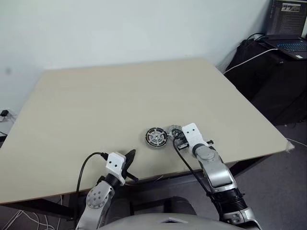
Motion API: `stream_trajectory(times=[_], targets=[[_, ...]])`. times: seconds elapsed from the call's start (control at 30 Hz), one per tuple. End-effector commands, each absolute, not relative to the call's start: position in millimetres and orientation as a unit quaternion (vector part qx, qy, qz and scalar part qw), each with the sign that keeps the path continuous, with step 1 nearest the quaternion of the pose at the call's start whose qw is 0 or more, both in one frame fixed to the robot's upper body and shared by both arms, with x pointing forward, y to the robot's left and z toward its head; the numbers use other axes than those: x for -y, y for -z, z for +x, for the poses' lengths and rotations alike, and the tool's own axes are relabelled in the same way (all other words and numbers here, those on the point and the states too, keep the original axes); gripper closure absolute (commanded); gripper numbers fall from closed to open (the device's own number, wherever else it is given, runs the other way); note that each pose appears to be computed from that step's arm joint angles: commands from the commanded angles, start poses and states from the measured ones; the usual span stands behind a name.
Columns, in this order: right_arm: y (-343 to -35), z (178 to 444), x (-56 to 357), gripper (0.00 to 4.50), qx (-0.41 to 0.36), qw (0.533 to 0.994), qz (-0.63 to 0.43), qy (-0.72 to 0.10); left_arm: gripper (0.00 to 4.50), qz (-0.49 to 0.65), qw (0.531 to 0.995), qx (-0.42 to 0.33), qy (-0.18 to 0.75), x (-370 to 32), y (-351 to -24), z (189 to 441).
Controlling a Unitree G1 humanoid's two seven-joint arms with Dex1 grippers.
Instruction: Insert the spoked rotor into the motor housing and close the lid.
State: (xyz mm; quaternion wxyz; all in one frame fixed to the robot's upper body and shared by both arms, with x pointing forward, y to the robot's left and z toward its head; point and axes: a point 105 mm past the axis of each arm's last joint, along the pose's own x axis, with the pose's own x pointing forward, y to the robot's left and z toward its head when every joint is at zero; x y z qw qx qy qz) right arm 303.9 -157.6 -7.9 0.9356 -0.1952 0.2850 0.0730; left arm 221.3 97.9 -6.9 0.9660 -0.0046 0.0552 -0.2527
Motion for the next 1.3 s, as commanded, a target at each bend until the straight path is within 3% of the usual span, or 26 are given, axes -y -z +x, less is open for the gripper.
stream_trajectory(times=[0.03,0.17,0.77,1.3], targets=[[-9,311,168,4.48,-0.248,0.946,-0.204,-0.040,4.50,-0.001,0.966,-0.028,0.257,-94,-10,226],[-11,312,178,4.48,-0.245,0.945,-0.215,-0.007,4.50,-0.001,0.966,-0.029,0.257,-94,-12,225],[3,311,174,4.48,-0.297,0.944,-0.141,-0.018,4.50,-0.002,0.966,-0.031,0.256,-92,-17,224],[-14,314,158,4.48,-0.272,0.954,0.107,-0.066,4.50,-0.002,0.966,-0.043,0.256,-96,0,222]])
